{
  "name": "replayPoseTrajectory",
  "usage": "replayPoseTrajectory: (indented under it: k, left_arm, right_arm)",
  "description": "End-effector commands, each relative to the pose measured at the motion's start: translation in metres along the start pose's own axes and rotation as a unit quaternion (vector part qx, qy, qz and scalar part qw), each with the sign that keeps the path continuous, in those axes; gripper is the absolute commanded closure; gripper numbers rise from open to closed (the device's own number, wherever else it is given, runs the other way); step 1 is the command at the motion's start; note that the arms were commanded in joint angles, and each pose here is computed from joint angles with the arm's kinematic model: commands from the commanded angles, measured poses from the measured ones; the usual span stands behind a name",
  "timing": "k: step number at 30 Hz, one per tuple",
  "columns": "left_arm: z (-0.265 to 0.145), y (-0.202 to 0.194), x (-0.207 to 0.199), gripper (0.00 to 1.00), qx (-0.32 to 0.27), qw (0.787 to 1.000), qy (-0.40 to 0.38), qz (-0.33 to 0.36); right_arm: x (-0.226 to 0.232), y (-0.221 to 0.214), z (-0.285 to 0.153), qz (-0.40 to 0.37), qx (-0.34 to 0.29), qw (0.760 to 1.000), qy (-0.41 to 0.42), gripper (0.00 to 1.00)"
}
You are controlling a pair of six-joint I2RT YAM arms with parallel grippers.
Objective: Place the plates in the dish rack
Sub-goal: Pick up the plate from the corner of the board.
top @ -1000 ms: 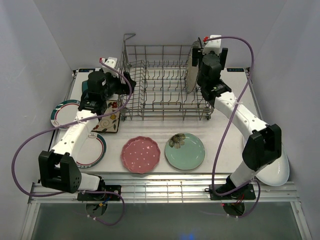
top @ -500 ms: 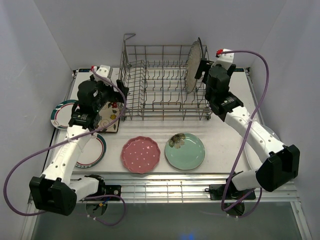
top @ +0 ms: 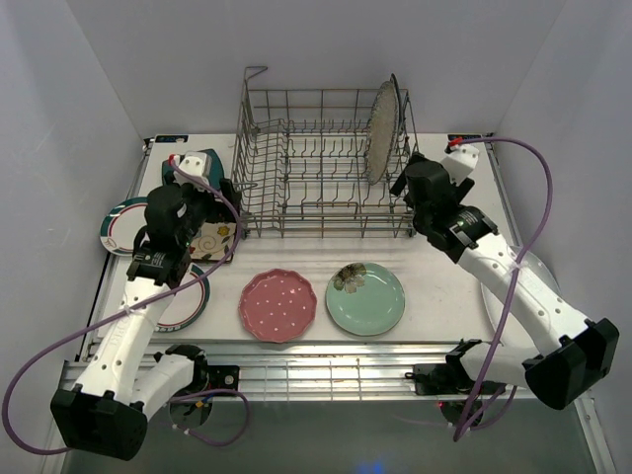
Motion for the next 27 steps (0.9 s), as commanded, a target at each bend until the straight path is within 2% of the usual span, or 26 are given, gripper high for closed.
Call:
replayPoseTrajectory:
  k: [1, 3, 7, 12, 16, 18, 23, 27]
  left_arm:
    - [-0.01, 0.001, 0.002, 0.02, -0.008, 0.999, 0.026, -0.02]
    - [-0.012, 0.0, 0.005, 0.02, -0.011, 0.998, 0.046, -0.03]
    - [-0.011, -0.008, 0.007, 0.02, 0.021, 0.997, 0.062, -0.037]
    - [-0.01, -0.029, 0.017, 0.02, 0.025, 0.995, 0.1, -0.014]
    - [-0.015, -0.039, 0.018, 0.02, -0.017, 0.997, 0.078, 0.003]
    - [-0.018, -0.041, 0.016, 0.02, -0.02, 0.998, 0.061, 0.008]
    - [-0.027, -0.04, 0.018, 0.02, -0.047, 0.996, 0.073, 0.026]
    - [-0.038, -0.049, 0.015, 0.02, -0.09, 0.994, 0.031, 0.06]
  right_arm:
    - [-0.015, -0.022, -0.011, 0.049, 0.039, 0.998, -0.016, 0.1]
    - [-0.023, -0.038, -0.015, 0.044, 0.053, 0.998, 0.003, 0.1]
    - [-0.036, -0.066, -0.025, 0.036, 0.071, 0.994, 0.07, 0.1]
    - [-0.049, -0.104, -0.033, 0.02, 0.09, 0.983, 0.158, 0.1]
    - [-0.057, -0.133, -0.035, 0.02, 0.122, 0.975, 0.187, 0.1]
    - [-0.06, -0.148, -0.033, 0.017, 0.132, 0.972, 0.196, 0.1]
    - [-0.066, -0.168, -0.03, 0.004, 0.158, 0.968, 0.197, 0.1]
    - [-0.068, -0.185, -0.03, -0.004, 0.182, 0.958, 0.221, 0.02]
Point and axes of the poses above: each gripper's point midway between its finger pads, its own z axis out along the fingers, its own x axis along the line the jaws close on, y = z × x, the point moved 10 cm from there along -z, back along the fingers, and after that the axes turned 6 degrees about -z, right-handed, at the moved point
